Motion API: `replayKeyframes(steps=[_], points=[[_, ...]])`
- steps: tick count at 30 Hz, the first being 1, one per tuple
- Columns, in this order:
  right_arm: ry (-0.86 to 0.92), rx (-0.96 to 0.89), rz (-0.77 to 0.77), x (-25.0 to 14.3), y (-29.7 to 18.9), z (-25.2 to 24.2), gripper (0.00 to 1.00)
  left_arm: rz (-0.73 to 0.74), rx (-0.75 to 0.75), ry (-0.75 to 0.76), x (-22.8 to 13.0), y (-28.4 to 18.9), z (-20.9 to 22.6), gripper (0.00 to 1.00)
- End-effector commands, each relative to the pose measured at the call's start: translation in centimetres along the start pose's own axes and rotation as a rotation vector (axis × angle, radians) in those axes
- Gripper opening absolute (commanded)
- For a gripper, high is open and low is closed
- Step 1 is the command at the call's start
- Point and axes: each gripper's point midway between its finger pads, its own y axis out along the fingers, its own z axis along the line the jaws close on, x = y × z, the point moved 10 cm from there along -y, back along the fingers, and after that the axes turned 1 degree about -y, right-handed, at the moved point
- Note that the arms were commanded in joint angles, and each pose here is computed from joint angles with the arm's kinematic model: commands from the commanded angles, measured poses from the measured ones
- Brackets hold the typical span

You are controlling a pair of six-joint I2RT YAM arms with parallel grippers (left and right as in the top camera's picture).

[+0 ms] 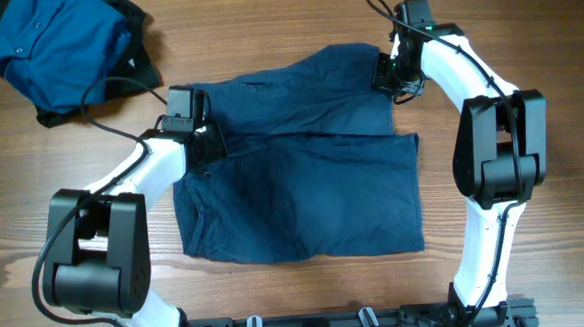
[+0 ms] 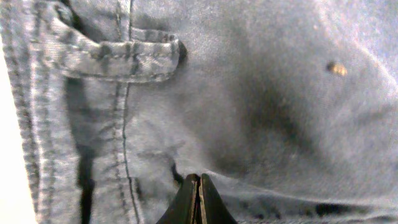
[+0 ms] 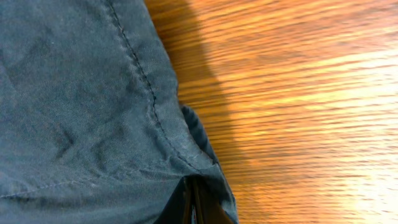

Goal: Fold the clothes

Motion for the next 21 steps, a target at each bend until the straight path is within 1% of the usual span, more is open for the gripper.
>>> replayKeyframes(steps=[1,4,5,8,11,13,15,18,21], points=[[0.049,-0.225,0.006,0.3,1.3,-4.9,0.04,0.022,0.095,0.087,-0.5,1.0,1.2,0.04],[0.057,-0.228,0.007,0.5,1.0,-5.2,0.04,0.018,0.093,0.089,-0.5,1.0,1.1,0.04],[0.059,-0.233,0.002,0.7,0.7,-5.1,0.04,0.015,0.091,0.111,-0.4,1.0,1.1,0.04],[0.088,-0.265,-0.016,1.7,-1.2,-4.9,0.04,0.011,0.089,0.131,-0.3,0.8,1.1,0.04],[0.096,-0.267,-0.05,3.2,-4.4,-4.2,0.04,-0.017,0.079,0.133,0.1,-0.1,0.8,0.04],[0.135,-0.296,-0.097,4.0,-7.0,-3.9,0.04,-0.055,0.065,0.134,0.5,-1.2,0.5,0.04],[0.136,-0.275,-0.139,4.5,-9.4,-3.4,0.04,-0.093,0.052,0.133,1.0,-2.5,0.3,0.04],[0.066,-0.124,-0.162,4.2,-12.6,-1.1,0.04,-0.195,0.009,0.126,2.0,-5.9,-0.2,0.04],[-0.12,0.107,-0.12,3.1,-13.8,2.4,0.04,-0.255,-0.049,0.135,2.4,-8.1,-0.9,0.04]])
